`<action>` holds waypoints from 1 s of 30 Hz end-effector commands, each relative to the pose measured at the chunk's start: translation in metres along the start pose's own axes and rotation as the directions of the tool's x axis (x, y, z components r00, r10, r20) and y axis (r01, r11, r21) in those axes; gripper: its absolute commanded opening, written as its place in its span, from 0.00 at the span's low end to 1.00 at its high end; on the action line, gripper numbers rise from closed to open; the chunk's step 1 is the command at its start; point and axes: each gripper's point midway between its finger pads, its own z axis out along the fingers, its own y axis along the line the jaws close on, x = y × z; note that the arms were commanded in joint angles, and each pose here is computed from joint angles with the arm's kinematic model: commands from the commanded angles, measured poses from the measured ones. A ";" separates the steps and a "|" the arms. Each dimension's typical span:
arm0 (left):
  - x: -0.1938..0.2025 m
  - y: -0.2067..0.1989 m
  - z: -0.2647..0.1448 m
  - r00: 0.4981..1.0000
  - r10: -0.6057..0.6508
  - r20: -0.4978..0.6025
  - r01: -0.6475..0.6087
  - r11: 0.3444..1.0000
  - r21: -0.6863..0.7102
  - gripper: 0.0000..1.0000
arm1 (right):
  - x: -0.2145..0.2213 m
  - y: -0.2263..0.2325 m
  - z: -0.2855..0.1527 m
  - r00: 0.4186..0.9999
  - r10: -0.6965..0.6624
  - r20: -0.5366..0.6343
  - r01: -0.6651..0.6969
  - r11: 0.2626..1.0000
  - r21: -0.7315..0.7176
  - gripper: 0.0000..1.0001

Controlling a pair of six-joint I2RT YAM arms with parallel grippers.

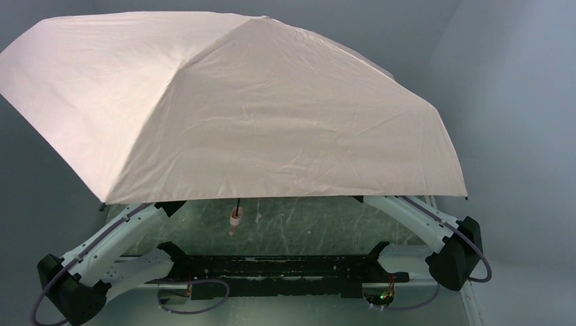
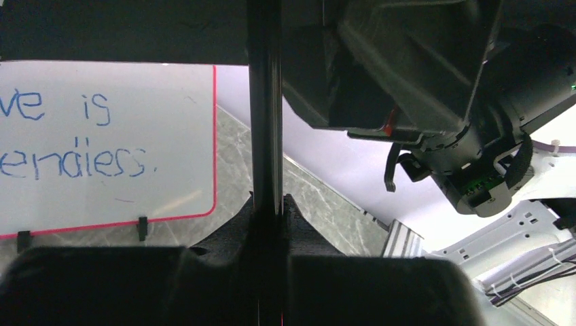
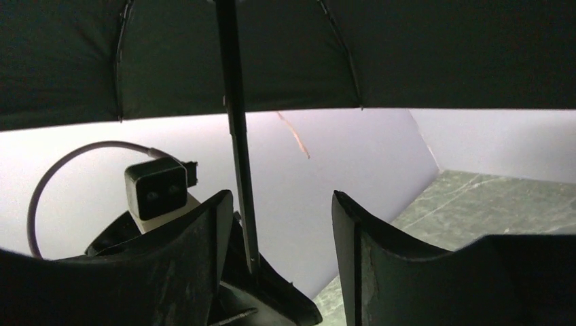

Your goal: Put away the umbrella

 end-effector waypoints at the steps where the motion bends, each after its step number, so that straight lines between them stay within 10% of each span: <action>1: -0.033 -0.009 0.000 0.992 0.090 0.089 -0.092 0.996 0.013 0.05 | -0.032 0.017 0.006 0.990 -0.019 0.136 0.027 0.998 -0.055 0.60; 30: -0.011 -0.008 -0.007 0.995 0.087 0.052 -0.089 0.995 0.038 0.05 | -0.063 0.035 0.055 0.933 0.063 0.354 -0.006 0.987 -0.161 0.69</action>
